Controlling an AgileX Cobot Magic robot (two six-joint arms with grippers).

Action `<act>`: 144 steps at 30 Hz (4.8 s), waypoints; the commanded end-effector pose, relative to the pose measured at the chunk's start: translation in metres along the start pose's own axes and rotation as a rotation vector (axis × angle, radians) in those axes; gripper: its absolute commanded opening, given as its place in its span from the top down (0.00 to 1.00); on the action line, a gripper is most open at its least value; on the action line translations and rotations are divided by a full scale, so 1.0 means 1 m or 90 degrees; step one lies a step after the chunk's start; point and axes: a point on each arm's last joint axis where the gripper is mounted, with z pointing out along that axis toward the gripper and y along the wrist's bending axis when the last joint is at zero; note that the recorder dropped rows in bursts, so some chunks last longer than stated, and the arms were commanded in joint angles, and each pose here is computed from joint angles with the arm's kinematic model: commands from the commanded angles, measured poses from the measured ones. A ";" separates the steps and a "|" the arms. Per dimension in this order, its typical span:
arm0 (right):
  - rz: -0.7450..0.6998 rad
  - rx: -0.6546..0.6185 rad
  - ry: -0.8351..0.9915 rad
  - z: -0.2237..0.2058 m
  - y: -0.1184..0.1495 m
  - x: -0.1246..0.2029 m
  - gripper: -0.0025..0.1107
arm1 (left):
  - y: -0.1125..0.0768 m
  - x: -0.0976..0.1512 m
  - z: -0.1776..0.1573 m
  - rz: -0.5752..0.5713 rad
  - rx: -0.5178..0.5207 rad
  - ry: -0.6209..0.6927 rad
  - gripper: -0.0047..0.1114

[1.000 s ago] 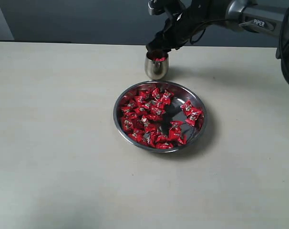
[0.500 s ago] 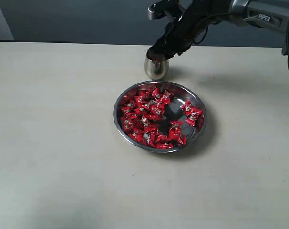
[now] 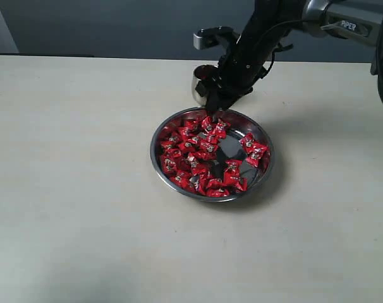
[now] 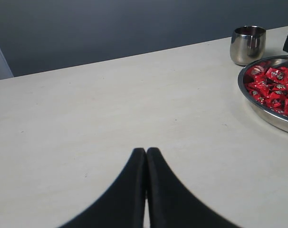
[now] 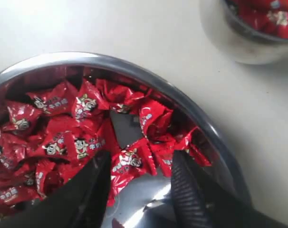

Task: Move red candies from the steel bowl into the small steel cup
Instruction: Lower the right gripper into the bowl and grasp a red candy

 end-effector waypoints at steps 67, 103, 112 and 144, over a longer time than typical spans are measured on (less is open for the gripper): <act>-0.103 0.068 0.102 0.025 0.008 0.008 0.98 | 0.000 -0.001 0.000 -0.004 0.002 -0.010 0.96; -0.177 -0.073 0.116 0.053 0.021 0.014 0.63 | 0.000 -0.001 0.000 -0.004 0.002 -0.010 0.96; -0.186 -0.022 0.149 0.053 0.013 0.017 0.63 | 0.000 -0.001 0.000 -0.004 0.002 -0.010 0.96; -0.200 0.010 0.105 0.013 0.023 0.007 0.98 | 0.000 -0.001 0.000 -0.004 0.002 -0.010 0.96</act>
